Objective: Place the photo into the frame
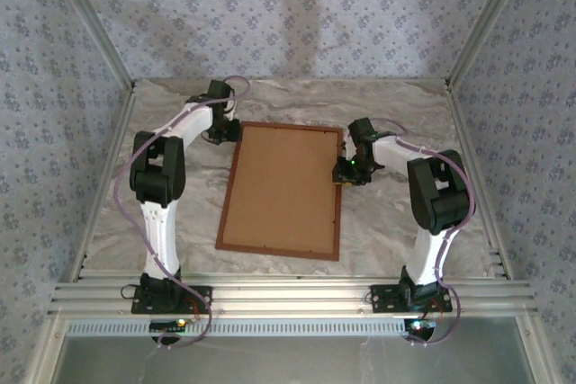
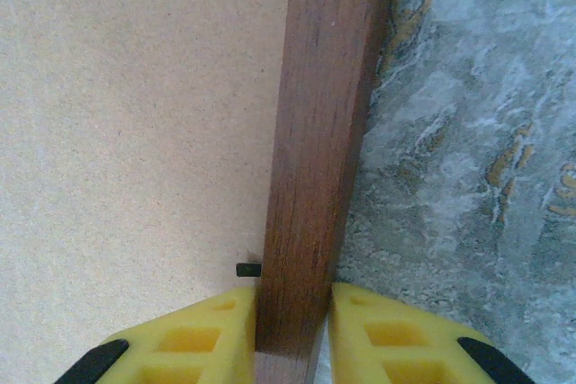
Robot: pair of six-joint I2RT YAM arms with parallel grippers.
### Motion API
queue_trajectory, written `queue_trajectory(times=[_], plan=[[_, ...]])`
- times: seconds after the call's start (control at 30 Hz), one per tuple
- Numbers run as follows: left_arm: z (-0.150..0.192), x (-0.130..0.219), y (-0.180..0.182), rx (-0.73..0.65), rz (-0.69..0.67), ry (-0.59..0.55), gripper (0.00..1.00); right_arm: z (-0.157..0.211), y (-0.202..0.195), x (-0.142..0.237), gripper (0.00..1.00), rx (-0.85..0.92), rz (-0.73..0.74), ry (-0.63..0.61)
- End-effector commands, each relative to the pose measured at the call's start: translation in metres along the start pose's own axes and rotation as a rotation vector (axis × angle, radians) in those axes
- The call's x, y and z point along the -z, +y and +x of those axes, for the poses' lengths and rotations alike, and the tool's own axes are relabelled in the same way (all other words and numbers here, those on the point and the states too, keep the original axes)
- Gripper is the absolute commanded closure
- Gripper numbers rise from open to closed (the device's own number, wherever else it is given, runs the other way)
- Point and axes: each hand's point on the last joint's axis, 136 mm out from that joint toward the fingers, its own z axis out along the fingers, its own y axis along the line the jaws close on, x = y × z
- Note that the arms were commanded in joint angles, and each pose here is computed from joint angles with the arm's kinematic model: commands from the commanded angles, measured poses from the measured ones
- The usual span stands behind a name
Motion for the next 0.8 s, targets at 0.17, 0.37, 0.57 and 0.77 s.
queue_trajectory(times=[0.17,0.37,0.57,0.77], plan=[[-0.006,-0.009,-0.003,-0.024,0.001,0.051,0.69,-0.005,-0.008,-0.003,0.74,0.016,0.028,-0.007],[-0.005,-0.018,-0.004,-0.027,0.004,0.068,0.69,-0.003,-0.009,-0.004,0.74,0.018,0.031,0.0],[0.015,-0.03,-0.015,-0.059,0.006,0.117,0.68,-0.003,-0.009,-0.004,0.74,0.019,0.03,0.001],[0.042,-0.045,-0.018,-0.069,-0.008,0.177,0.68,-0.002,-0.01,-0.005,0.74,0.017,0.031,0.006]])
